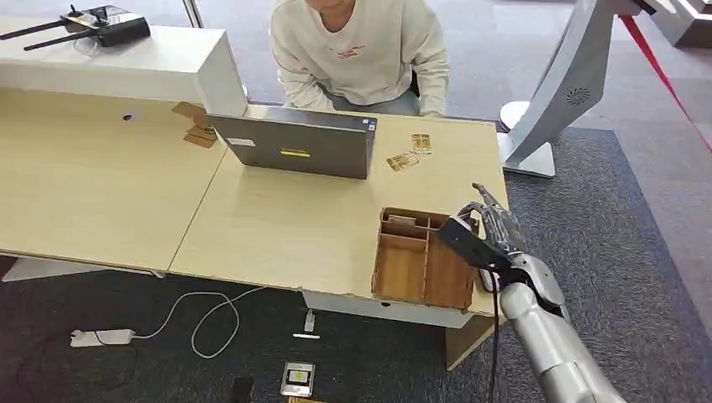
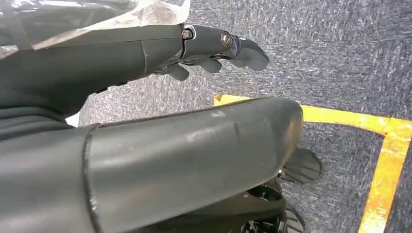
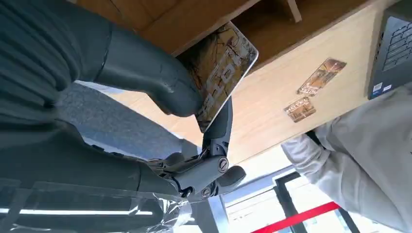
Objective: Pass the card to the sensor for recognition and then transmit it.
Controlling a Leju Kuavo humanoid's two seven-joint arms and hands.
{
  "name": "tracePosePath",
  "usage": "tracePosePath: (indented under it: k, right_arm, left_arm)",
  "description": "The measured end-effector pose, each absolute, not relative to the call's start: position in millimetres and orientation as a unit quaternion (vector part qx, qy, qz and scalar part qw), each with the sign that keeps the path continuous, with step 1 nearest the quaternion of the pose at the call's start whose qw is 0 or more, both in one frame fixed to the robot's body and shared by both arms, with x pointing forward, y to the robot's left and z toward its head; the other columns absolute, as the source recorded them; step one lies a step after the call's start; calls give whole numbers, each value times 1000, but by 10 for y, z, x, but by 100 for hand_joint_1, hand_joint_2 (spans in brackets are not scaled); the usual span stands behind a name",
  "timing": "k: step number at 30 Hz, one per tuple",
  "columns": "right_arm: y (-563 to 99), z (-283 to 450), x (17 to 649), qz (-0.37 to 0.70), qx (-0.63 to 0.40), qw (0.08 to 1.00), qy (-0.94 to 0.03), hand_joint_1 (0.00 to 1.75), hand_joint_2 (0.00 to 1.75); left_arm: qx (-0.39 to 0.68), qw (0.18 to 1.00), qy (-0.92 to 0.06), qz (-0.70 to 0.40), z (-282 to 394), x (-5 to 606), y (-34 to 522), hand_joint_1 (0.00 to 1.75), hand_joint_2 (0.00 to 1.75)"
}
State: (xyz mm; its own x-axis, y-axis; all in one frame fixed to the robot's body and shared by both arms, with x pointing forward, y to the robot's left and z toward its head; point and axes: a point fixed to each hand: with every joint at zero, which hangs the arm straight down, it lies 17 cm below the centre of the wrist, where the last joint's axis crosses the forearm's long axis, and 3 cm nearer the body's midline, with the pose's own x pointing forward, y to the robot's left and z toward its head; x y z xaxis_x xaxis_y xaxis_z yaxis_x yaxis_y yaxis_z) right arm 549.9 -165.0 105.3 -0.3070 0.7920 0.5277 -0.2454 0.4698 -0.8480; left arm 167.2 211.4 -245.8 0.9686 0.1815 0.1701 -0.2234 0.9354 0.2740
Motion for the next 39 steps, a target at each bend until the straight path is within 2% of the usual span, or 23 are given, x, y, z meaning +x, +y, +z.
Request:
tracePosePath:
  k: [9, 24, 39]
  right_arm:
    - [-1664, 1341, 5609, 426, -230, 536, -691, 175, 175]
    - [-1858, 2993, 6007, 310, -281, 457, -785, 175, 175]
    - [-1617, 2885, 6085, 363, -279, 456, -763, 175, 175]
  left_arm:
    - [149, 982, -80, 87, -2452, 1708, 2119, 0, 0]
    - [154, 981, -97, 69, -2446, 1767, 2164, 0, 0]
    - [167, 979, -108, 35, -2425, 1856, 2252, 0, 0]
